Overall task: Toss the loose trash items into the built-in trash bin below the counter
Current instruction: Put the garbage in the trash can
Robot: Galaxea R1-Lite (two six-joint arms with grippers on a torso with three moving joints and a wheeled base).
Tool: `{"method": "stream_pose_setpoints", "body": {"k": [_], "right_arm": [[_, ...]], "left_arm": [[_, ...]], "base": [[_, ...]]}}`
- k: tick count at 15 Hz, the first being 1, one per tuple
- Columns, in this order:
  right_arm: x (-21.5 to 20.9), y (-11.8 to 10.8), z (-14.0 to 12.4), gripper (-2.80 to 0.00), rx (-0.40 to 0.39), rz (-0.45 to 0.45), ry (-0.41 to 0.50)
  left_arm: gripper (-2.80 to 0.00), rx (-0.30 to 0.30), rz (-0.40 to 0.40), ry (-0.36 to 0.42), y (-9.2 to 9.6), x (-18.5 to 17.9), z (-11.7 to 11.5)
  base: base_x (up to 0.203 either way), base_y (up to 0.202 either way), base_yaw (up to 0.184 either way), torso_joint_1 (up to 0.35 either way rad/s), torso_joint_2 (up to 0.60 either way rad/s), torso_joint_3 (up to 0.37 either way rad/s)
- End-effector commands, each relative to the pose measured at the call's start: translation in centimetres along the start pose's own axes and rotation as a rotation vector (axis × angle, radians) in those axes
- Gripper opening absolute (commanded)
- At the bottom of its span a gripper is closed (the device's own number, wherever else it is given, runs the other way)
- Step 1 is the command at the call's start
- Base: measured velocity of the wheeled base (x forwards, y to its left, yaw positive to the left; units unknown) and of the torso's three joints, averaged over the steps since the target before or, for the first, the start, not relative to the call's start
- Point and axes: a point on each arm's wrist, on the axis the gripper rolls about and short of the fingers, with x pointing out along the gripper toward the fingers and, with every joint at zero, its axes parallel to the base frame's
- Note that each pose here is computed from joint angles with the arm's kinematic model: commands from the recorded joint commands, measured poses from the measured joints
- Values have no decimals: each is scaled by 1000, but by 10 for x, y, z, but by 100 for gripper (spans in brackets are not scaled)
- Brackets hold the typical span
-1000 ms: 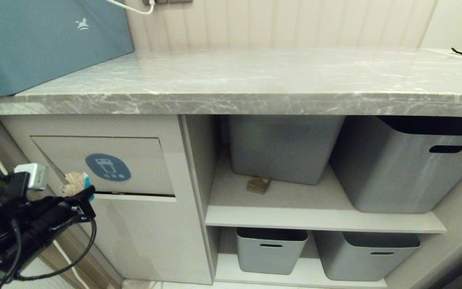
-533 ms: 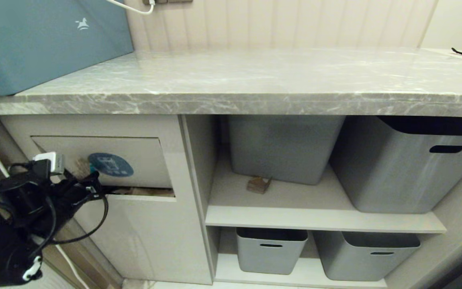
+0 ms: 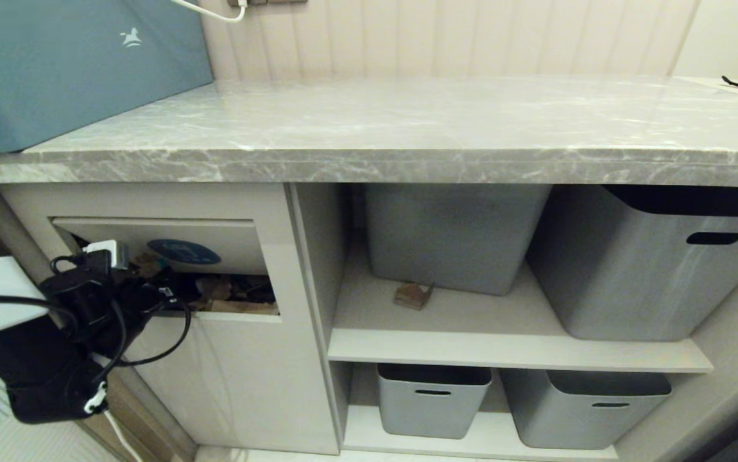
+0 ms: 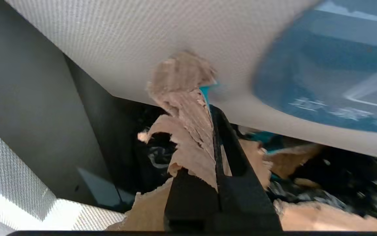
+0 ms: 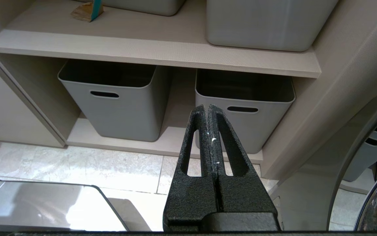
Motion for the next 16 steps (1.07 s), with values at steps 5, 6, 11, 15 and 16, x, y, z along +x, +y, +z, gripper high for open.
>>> {"method": "stream_pose_setpoints", "body": {"k": [5,6,11,15,16], "right_arm": [[0,0,0,-280,-1,1,1],[0,0,0,-280,-1,1,1],[0,0,0,-280,-1,1,1],[0,0,0,-280,-1,1,1],[0,0,0,-280,-1,1,1]], "left_arm": [[0,4,22,-12,1,11,-7],[0,4,34,-19,0,12,-6],[0,4,33,-30,-2,17,-6],[0,7,30,-29,-5,12,-3],[0,6,30,-28,-6,10,-2]], "base": [[0,0,0,0,0,0],[0,0,0,0,0,0],[0,0,0,0,0,0],[0,0,0,0,0,0],[0,0,0,0,0,0]]}}
